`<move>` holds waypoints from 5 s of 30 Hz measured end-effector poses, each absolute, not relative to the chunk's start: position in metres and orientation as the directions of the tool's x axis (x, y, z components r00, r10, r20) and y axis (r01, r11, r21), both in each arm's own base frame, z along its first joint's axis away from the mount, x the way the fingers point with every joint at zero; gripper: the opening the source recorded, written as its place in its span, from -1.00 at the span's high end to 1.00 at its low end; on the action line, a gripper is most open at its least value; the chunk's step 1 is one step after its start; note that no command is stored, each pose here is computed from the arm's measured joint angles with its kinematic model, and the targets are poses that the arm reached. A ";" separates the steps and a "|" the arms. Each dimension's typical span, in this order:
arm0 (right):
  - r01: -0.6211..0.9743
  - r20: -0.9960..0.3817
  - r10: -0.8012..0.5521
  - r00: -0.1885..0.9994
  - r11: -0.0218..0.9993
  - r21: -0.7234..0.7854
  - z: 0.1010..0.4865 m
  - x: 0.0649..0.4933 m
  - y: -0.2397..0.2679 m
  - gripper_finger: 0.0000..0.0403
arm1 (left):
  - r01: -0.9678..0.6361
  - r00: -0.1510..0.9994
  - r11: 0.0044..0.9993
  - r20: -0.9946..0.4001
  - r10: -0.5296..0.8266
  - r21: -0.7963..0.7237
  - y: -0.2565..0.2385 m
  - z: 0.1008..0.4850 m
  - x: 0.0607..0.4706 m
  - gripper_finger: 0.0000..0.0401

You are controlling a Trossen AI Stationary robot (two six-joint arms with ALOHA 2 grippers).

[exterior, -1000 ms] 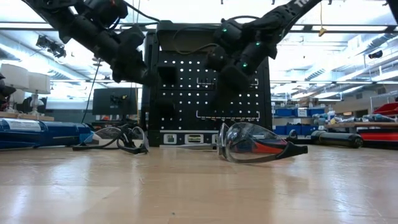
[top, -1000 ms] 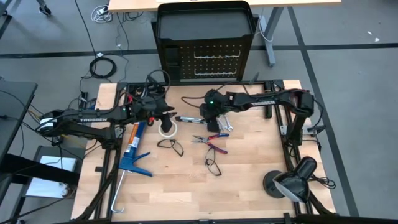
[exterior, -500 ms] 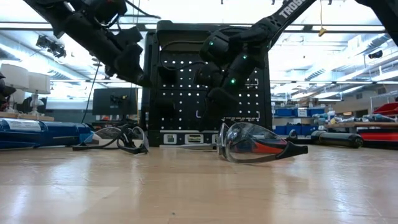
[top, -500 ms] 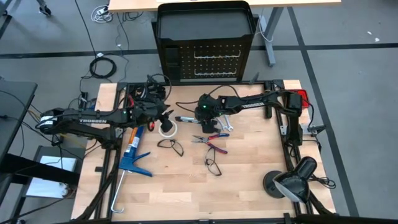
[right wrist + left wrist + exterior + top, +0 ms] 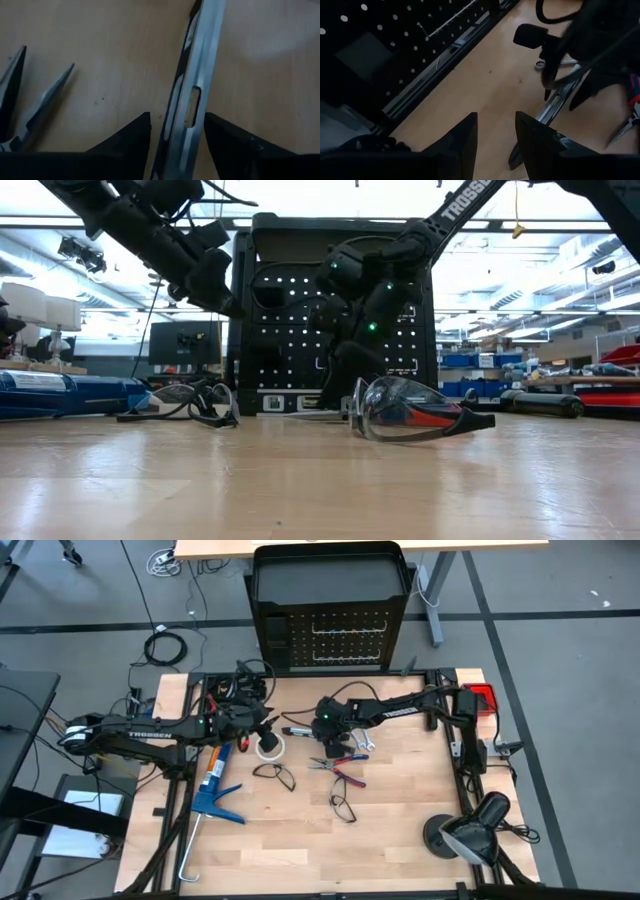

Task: Hang tools onto peg board
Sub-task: Hang the spirit level on the peg board, then put the top safety goggles on the peg board bin

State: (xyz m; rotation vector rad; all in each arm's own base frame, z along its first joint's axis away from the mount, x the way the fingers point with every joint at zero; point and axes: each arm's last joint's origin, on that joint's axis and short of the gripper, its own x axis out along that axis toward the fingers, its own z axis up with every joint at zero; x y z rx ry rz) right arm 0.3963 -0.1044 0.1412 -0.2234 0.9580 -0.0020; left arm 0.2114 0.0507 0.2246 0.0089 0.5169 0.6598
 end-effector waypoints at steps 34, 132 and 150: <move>0.137 -0.449 -0.697 0.559 0.612 -0.779 0.245 0.376 -0.129 0.69 | -0.575 0.657 0.784 -0.439 0.612 0.233 0.051 0.226 0.211 0.32; 0.160 -0.599 -0.598 0.533 0.766 -0.622 0.282 0.325 -0.134 -0.62 | -0.453 0.765 0.867 -0.408 0.498 0.209 0.043 0.211 0.242 0.32; -0.125 -0.799 -0.059 0.598 0.978 -0.165 0.207 0.320 -0.069 -0.43 | -0.413 0.783 0.882 -0.406 0.471 0.228 0.043 0.212 0.243 0.32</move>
